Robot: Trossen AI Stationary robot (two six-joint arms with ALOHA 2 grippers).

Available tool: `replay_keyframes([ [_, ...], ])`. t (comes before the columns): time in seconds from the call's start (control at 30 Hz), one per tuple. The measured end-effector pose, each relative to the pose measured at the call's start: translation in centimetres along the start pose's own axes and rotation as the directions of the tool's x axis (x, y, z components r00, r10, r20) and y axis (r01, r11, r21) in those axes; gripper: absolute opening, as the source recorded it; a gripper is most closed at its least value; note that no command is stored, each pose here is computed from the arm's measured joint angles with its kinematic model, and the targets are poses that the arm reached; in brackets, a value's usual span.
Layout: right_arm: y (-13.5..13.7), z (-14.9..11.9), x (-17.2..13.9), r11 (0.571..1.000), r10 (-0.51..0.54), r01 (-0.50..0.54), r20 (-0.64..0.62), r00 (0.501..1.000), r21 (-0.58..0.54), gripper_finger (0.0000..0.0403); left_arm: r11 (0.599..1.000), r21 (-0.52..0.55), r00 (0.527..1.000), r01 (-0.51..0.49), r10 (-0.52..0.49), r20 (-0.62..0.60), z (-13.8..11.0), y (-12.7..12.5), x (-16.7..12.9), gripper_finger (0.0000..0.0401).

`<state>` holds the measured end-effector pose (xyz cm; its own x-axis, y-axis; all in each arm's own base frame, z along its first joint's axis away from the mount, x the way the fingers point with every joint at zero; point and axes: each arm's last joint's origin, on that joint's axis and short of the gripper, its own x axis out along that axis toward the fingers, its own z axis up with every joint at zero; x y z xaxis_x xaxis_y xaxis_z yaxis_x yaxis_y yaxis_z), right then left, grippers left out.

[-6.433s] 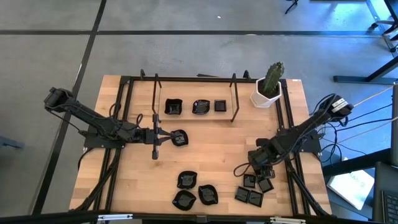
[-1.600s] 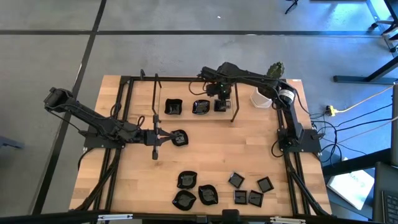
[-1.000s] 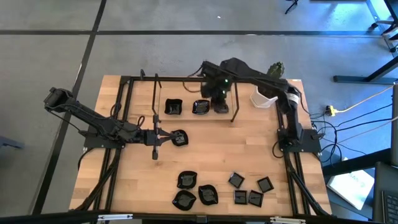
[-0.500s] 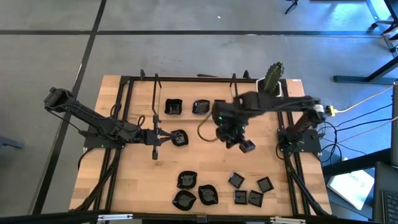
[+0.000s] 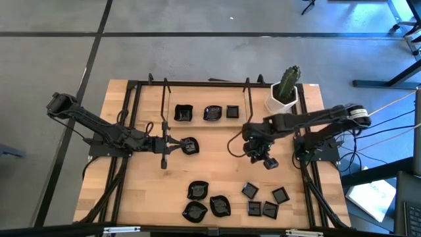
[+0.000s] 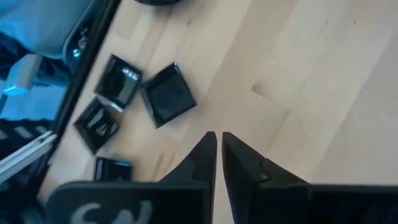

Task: Pick & Place Mini shaped plates
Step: Stack the leaf-shaped plate on the top of the leaf-shaped plate on the shelf

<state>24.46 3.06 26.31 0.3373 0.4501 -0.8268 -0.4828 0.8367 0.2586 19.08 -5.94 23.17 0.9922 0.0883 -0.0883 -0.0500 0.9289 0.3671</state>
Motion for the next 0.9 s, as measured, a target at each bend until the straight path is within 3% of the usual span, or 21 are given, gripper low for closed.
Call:
replay_keyframes([
  [0.2,-0.3,-2.4,3.8,0.999,-0.022,0.026,0.117,0.993,-0.033,0.0028,1.000,0.000,1.000,0.000,0.000,0.000,0.0,0.0,0.0,0.0004],
  [0.3,-0.8,-2.8,4.8,0.990,-0.137,0.138,0.157,0.978,0.004,0.0028,1.000,0.000,1.000,0.000,0.000,0.000,0.0,0.0,0.0,0.0004],
  [0.4,-1.2,-2.9,4.9,0.968,-0.247,0.240,0.140,0.959,0.069,0.0028,1.000,0.000,1.000,0.000,0.000,0.000,0.0,0.0,0.0,0.0004],
  [0.53,-1.4,-2.5,4.8,0.955,-0.296,0.285,0.178,0.938,0.085,0.0028,1.000,0.000,1.000,0.000,0.000,0.000,0.0,0.0,0.0,0.0004],
  [0.63,-1.8,-1.8,4.7,0.923,-0.383,0.364,0.235,0.893,0.122,0.0028,1.000,0.000,1.000,0.000,0.000,0.000,0.0,0.0,0.0,0.0004],
  [0.9,-1.7,0.6,3.2,0.915,-0.403,0.376,0.304,0.863,0.146,0.0028,1.000,0.000,1.000,0.000,0.000,0.000,0.0,0.0,0.0,0.0004],
])
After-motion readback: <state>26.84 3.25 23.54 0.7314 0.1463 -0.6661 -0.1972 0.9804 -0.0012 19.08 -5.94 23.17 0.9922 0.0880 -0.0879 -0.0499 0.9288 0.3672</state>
